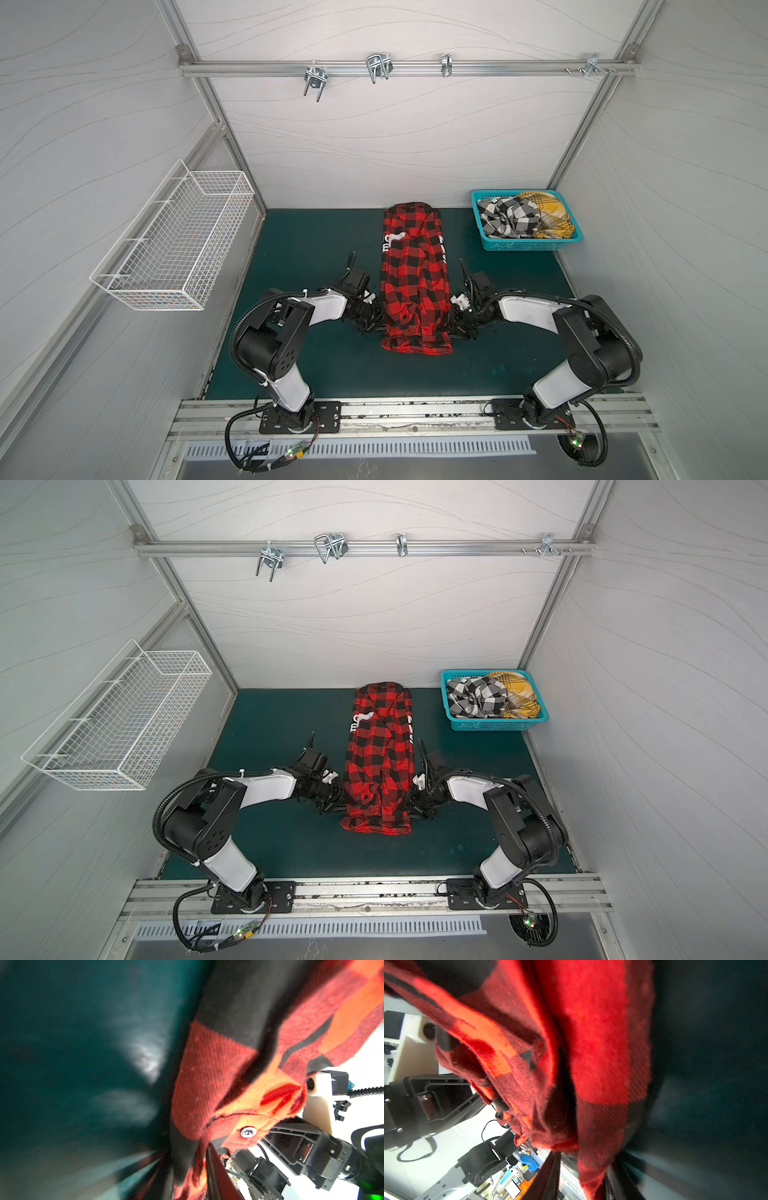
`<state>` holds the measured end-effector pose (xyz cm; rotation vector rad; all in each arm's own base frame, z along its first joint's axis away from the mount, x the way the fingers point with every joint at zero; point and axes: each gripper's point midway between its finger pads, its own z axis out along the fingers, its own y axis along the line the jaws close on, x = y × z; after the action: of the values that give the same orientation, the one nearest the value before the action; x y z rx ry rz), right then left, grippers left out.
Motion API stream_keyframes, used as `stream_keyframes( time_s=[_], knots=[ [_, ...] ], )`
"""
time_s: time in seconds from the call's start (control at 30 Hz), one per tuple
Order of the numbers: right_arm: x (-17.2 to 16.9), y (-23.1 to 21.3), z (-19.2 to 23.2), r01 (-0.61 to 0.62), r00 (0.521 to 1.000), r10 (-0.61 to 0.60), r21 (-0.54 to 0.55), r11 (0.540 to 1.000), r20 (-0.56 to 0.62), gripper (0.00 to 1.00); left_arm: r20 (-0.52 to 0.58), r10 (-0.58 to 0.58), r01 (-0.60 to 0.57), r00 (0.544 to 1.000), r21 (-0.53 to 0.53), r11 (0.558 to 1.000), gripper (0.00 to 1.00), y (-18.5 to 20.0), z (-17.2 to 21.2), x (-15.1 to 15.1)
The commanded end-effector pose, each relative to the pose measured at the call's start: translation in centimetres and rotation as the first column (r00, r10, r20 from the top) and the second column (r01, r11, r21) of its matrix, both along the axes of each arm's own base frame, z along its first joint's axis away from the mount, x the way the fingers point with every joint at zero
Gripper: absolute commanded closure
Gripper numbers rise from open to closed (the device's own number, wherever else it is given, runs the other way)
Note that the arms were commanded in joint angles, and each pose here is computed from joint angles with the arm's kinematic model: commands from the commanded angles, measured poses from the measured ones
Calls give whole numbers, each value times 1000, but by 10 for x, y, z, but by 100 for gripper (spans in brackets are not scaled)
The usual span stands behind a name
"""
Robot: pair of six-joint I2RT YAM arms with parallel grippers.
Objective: Fold and stack the long sleeve shirts
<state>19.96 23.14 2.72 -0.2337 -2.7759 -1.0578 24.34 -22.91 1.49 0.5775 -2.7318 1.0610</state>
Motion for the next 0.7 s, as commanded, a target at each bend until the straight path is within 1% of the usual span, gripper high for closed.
stream_keyframes(
  time_s=[0.0,0.07,0.13,0.2,0.23,0.27,0.37,0.4,0.53,0.67],
  knots=[
    [-7,-6,-15,13,999,-15,-60,998,-41,66,-162,0,31,987,189,981,79,22,-54,-43],
    [-7,-6,-15,16,999,-19,-64,998,-40,68,-164,0,31,987,187,982,82,22,-55,-43],
    [-7,-7,-15,20,999,-23,-65,998,-39,72,-163,-1,32,987,186,982,86,22,-55,-43],
    [-7,-6,-14,20,999,-22,-64,998,-39,78,-154,-6,35,988,181,983,93,20,-53,-41],
    [-7,-7,-14,20,999,-23,-66,998,-39,80,-148,-11,37,989,177,983,98,20,-52,-39],
    [-6,-6,-13,21,999,-23,-65,998,-34,83,-138,-15,40,990,176,984,100,19,-50,-38],
    [-5,-6,-6,25,999,-27,-60,998,-30,92,-109,-23,41,994,159,986,100,16,-41,-34],
    [-5,-5,-3,26,999,-27,-55,998,-27,94,-101,-25,40,995,154,987,100,16,-36,-33],
    [-8,-4,12,27,1000,-28,-42,999,-14,95,-77,-37,49,996,158,986,100,18,-20,-36],
    [-18,-6,26,30,1000,-30,-43,999,-9,95,-72,-40,51,997,170,984,100,26,-10,-47]
  ],
)
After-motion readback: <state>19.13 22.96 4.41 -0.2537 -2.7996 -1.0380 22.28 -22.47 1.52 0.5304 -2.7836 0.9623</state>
